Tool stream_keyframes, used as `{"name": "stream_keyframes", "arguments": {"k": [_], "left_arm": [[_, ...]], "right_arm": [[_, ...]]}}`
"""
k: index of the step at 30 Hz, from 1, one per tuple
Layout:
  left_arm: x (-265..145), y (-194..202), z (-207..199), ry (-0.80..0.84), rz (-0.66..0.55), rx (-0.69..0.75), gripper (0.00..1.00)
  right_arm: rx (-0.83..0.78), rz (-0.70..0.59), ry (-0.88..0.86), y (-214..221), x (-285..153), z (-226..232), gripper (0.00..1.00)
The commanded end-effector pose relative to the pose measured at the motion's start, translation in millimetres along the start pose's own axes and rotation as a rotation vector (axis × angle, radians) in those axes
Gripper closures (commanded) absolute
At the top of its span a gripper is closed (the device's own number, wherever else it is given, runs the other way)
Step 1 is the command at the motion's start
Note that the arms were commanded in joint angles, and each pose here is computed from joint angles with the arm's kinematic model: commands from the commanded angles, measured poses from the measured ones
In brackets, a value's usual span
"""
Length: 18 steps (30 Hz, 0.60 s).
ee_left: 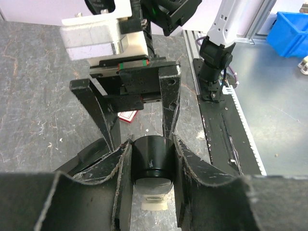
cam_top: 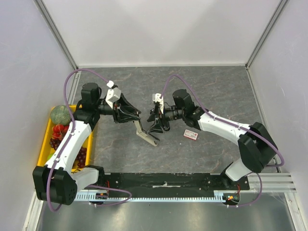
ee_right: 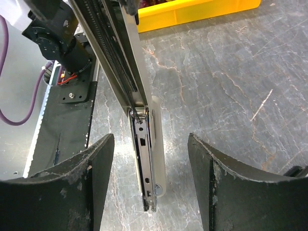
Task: Load the staples into the stapler
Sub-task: Open the stapler at the center of the board.
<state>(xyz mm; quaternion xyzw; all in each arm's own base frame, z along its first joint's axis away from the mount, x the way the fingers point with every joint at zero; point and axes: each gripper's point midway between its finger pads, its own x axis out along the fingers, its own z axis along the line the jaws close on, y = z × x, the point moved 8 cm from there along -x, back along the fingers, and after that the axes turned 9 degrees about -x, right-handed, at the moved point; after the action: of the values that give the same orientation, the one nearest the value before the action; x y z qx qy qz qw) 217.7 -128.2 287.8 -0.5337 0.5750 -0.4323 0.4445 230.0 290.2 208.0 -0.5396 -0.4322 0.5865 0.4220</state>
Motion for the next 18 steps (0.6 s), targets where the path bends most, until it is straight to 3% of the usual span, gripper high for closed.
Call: {"name": "stream_keyframes", "arguments": {"k": [1,14,17,18], "left_arm": [[3.9,-9.2,-2.8,0.052,-0.013,0.039,0.98],[6.6,-10.2,-7.1,0.086,-0.013,0.034,0.98],[6.6,-10.1,-7.2,0.090,-0.013,0.032,0.98],[6.9,-9.8,-7.7,0.092,-0.013,0.032,0.98]], "right_arm": [[-0.007,-0.039,-0.073,-1.8,9.7,5.5,0.30],[-0.056,0.049,-0.074,13.5,26.5,10.5,0.30],[-0.064,0.067,-0.055,15.0,29.0,10.3,0.36],[-0.067,0.075,-0.039,15.5,29.9,9.8,0.44]]}}
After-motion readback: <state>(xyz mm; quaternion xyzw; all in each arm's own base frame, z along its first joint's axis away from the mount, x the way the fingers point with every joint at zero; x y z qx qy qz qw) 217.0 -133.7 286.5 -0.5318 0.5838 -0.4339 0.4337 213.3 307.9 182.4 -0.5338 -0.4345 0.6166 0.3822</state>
